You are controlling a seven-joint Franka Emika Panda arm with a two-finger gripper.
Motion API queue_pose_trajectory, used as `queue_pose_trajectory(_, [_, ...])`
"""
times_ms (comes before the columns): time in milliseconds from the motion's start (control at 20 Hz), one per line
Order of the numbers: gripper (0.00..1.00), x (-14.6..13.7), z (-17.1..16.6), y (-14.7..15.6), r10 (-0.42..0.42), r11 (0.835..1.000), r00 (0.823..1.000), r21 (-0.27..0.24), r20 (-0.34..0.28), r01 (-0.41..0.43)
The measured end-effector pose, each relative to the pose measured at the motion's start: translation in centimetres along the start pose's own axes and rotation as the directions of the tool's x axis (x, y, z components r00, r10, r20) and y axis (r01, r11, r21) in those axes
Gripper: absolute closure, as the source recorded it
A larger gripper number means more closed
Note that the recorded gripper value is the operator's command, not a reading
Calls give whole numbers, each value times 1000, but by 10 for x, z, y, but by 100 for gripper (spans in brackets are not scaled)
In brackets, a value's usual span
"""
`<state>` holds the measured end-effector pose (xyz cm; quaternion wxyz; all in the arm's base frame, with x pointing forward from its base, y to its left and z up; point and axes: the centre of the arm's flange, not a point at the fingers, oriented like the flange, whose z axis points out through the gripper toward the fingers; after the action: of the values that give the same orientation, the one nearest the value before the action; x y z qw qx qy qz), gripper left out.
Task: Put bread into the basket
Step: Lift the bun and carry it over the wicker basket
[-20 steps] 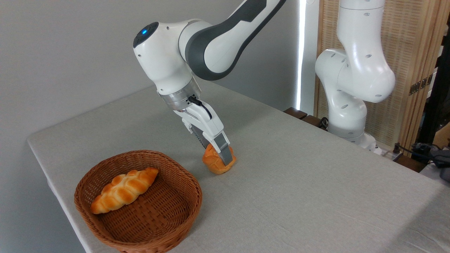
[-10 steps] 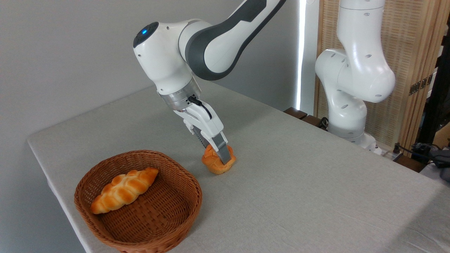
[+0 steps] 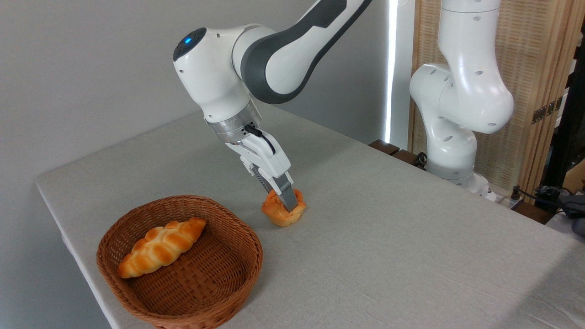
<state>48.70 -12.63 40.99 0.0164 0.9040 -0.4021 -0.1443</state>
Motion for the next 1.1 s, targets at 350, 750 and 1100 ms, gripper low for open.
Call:
queue_pose_trajectory(350, [57, -4, -16, 4, 34, 999, 999, 21, -27, -34])
queue_pose_trajectory(750, [56, -13, -108, 13, 40, 995, 982, 97, -186, -22])
queue_pose_trajectory(1100, [48, -16, -149, -28, 8, 976, 919, 205, -393, 79])
